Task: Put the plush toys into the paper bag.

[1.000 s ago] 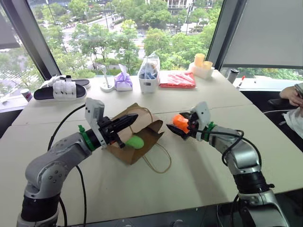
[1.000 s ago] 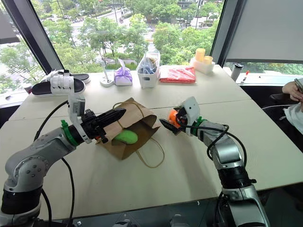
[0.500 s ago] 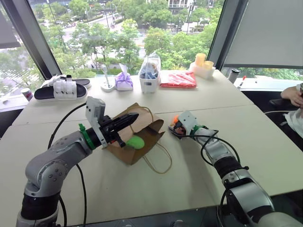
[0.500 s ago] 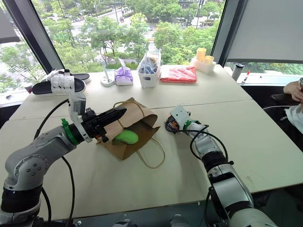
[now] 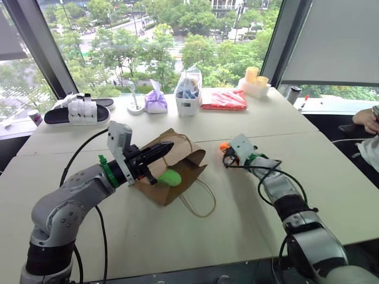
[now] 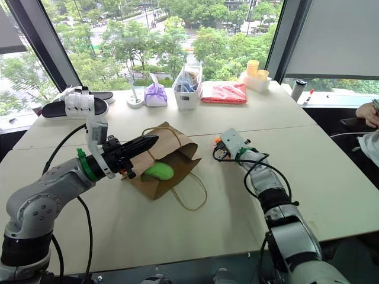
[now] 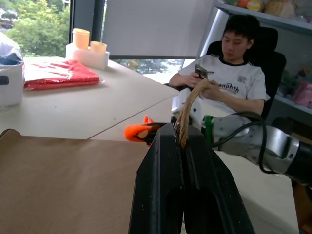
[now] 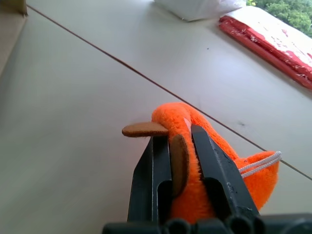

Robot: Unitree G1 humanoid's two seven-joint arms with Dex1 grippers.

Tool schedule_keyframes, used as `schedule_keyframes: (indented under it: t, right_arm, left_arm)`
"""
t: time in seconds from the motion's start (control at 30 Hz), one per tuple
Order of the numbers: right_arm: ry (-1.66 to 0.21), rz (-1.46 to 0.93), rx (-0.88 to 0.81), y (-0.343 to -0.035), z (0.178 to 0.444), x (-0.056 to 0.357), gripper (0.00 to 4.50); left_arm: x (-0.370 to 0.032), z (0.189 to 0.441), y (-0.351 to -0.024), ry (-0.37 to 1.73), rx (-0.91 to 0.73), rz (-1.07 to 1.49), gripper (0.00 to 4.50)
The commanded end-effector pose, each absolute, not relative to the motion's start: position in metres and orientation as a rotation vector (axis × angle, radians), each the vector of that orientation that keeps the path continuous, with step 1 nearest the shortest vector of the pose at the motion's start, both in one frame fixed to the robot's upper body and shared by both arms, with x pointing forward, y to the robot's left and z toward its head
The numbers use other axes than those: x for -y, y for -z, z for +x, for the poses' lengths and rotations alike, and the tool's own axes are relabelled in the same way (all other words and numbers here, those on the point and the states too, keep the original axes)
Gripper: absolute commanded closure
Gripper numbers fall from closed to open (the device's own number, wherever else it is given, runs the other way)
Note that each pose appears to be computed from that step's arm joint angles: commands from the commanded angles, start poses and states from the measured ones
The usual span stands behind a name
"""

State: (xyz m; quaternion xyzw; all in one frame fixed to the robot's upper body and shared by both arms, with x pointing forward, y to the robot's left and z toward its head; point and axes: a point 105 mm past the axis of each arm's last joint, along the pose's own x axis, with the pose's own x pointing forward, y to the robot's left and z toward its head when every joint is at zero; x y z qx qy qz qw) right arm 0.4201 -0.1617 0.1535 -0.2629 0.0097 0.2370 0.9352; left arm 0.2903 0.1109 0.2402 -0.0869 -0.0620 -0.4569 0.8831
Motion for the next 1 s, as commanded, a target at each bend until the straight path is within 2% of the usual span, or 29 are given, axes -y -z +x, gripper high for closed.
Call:
schedule_keyframes:
  t: [0.03, 0.2, 0.37, 0.47, 0.63, 0.87, 1.0]
  right_arm:
    - [-0.614, -0.462, 0.064, -0.188, 0.387, 0.146, 4.49]
    - [-0.839, -0.329, 0.047, -0.186, 0.334, 0.114, 4.49]
    - [-0.927, -0.273, 0.015, -0.173, 0.312, 0.085, 4.49]
    - [-0.929, -0.138, 0.014, -0.165, 0.317, 0.062, 4.49]
    - [-0.959, -0.098, 0.004, -0.150, 0.324, 0.029, 4.49]
    - [-0.904, -0.094, 0.070, -0.151, 0.357, -0.009, 4.49]
    - [-0.845, -0.128, 0.162, -0.165, 0.377, -0.025, 4.49]
  left_arm:
    - [-0.111, 0.288, -0.254, 0.962, 0.186, -0.169, 4.50]
    - [-0.111, 0.292, -0.257, 0.972, 0.189, -0.179, 4.50]
    - [-0.111, 0.294, -0.257, 0.991, 0.182, -0.180, 4.50]
    - [-0.111, 0.293, -0.260, 0.997, 0.182, -0.188, 4.50]
    - [-0.109, 0.292, -0.260, 0.999, 0.178, -0.176, 4.50]
    - [-0.106, 0.289, -0.264, 0.992, 0.189, -0.183, 4.50]
    - [-0.109, 0.287, -0.263, 0.985, 0.187, -0.183, 4.50]
